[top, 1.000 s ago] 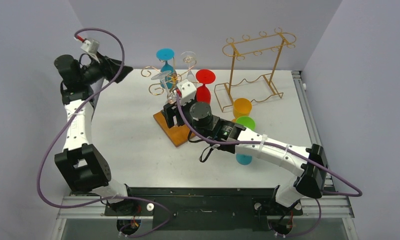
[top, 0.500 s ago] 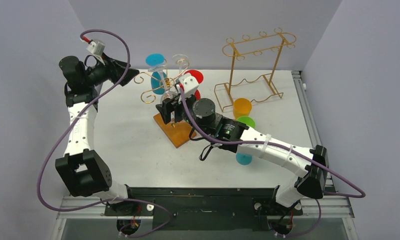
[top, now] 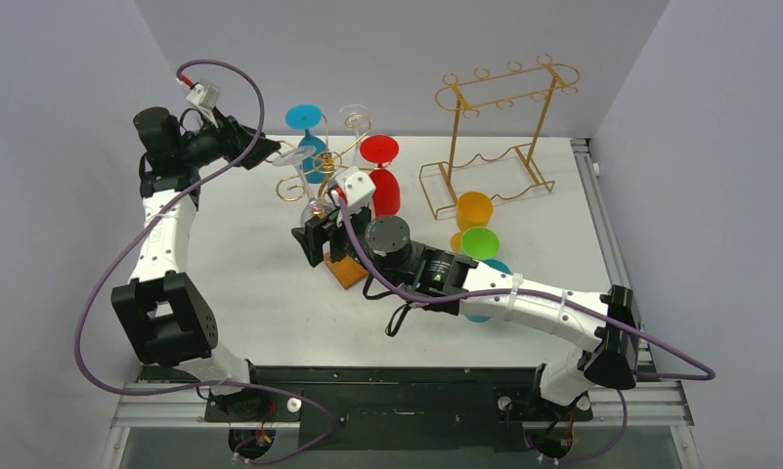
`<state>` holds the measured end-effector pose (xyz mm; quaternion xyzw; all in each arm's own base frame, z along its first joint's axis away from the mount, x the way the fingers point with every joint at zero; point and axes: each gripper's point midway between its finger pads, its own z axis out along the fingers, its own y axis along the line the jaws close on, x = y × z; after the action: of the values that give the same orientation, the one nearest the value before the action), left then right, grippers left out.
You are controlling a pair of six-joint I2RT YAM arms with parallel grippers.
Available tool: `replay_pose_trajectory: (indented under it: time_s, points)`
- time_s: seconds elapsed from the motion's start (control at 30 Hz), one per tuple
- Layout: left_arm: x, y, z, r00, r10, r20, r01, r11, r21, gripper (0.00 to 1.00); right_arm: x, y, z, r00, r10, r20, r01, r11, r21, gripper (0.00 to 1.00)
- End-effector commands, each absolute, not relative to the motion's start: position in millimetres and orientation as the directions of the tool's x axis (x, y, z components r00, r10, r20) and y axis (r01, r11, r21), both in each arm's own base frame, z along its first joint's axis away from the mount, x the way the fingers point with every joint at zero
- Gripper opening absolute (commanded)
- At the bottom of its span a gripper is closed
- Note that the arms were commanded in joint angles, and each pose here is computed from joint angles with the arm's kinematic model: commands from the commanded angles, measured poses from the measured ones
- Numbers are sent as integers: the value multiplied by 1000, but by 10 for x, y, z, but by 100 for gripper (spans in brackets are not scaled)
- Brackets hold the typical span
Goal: Place the wine glass upside down on the wine glass rack
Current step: Adjust the wine rack at the center of the board.
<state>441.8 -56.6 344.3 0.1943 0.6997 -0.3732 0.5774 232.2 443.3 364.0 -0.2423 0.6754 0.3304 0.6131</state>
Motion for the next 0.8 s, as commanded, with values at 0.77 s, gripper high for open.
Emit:
replay_pose_trajectory:
  time_s: [0.77]
  points:
    - [3962, -629, 3511, -227, -216, -950, 677, 666, -314, 28, 2516, 4369, 3829, -96, 172, -980, -708, 681, 189, 0]
